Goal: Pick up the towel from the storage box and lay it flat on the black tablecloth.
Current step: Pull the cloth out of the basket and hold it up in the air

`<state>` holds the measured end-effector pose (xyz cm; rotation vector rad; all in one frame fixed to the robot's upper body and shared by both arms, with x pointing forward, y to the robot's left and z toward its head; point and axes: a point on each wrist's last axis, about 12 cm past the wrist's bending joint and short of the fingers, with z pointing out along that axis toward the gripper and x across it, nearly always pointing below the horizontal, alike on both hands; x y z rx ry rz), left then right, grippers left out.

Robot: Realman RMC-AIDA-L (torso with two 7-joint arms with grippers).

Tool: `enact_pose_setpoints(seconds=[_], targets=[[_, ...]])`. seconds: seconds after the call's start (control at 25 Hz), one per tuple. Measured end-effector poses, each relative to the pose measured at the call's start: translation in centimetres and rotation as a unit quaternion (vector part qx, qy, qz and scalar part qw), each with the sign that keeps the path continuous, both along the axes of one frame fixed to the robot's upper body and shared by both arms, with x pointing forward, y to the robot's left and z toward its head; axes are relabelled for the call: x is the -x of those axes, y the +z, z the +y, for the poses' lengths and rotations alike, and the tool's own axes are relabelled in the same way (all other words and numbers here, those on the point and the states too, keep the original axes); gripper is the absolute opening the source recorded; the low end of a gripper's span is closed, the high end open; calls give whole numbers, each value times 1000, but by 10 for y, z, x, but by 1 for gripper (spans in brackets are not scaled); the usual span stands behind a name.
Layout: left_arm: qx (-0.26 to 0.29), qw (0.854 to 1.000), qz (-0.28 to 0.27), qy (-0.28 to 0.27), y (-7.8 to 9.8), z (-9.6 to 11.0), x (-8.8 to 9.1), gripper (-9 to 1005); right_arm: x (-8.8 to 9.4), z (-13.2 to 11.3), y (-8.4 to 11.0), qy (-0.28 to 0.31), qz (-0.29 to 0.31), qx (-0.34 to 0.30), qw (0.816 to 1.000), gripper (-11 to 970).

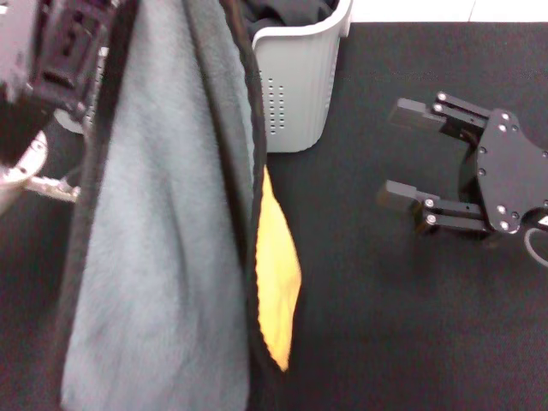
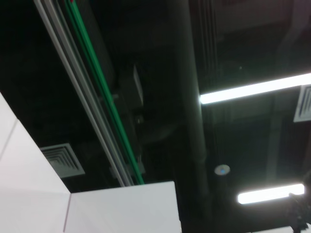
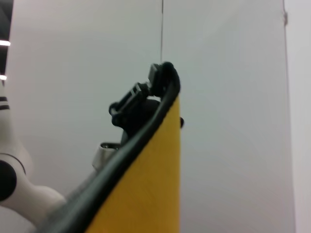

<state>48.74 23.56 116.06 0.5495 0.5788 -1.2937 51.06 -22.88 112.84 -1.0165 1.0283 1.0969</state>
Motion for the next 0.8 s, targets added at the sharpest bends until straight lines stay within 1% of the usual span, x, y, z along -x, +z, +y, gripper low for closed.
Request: enact_pose_setpoints(seconds=[0.08,0.2,0.4,0.56,0.8], targets=[[-8,1000,-5,-4,-3,-6,3,5,0,2,1,4,-1,-3,1000,768],[-19,1000,-13,-8,-10,-15,7,5,-3,7,5,-1,-1,-23,1000,768],[-23,999,-34,21,-21,-30,14,5,-8,12,9,-19,3,-47,999,768],[-34,998,-28,50,-25,-37,9,6,-14,21,11,-22,7,-49,999,767],[-55,995,-28,80,-29,-48,3,6,-16,33,17,1,3,-58,998,767]])
